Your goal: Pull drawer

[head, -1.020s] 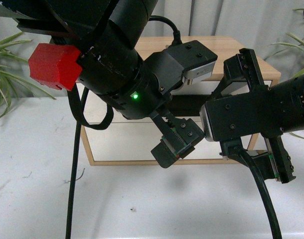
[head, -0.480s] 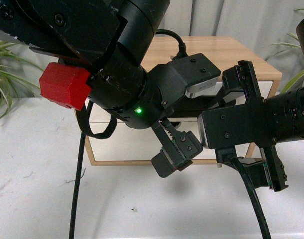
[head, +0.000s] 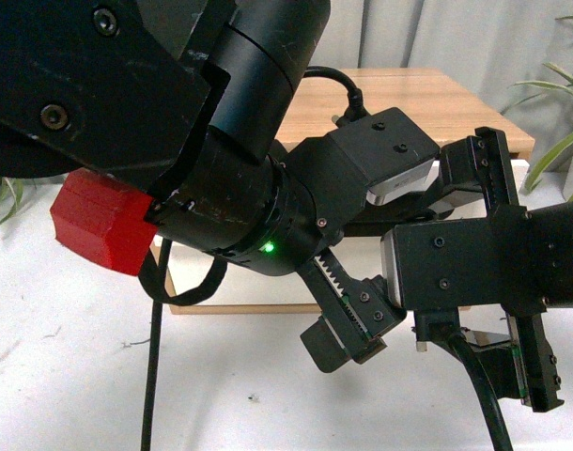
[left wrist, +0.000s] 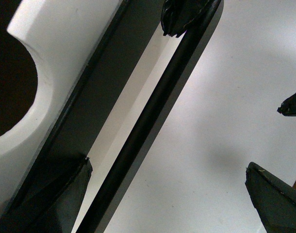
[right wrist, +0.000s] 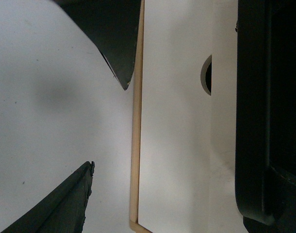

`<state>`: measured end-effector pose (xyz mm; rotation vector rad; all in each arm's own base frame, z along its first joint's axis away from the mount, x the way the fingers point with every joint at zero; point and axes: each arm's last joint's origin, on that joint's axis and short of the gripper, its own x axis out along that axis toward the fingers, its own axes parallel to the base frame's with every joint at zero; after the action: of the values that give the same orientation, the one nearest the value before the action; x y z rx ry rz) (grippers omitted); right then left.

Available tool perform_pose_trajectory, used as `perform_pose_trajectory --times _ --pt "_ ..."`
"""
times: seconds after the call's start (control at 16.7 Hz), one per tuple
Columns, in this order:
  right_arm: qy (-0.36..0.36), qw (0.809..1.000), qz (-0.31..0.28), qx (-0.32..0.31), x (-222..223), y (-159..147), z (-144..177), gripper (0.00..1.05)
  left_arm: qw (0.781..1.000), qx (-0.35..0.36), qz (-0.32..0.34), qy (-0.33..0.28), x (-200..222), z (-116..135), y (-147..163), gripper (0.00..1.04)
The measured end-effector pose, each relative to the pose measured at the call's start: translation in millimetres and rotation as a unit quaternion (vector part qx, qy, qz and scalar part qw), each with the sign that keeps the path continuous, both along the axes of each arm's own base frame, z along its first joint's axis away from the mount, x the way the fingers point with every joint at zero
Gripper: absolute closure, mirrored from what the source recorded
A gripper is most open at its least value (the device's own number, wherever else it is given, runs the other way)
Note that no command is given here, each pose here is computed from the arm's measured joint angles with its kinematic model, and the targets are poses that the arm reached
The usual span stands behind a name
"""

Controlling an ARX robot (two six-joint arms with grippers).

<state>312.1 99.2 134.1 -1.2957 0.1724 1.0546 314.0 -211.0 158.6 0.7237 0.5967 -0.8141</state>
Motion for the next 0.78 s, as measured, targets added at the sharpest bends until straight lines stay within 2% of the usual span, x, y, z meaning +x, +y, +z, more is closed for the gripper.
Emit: perform_pose_trajectory --times 0.78 --pt "0.044 0.999 0.013 0.007 -73 -1 1 0.06 0.999 -0.046 -0.020 0.015 -72 -5 18 0.07"
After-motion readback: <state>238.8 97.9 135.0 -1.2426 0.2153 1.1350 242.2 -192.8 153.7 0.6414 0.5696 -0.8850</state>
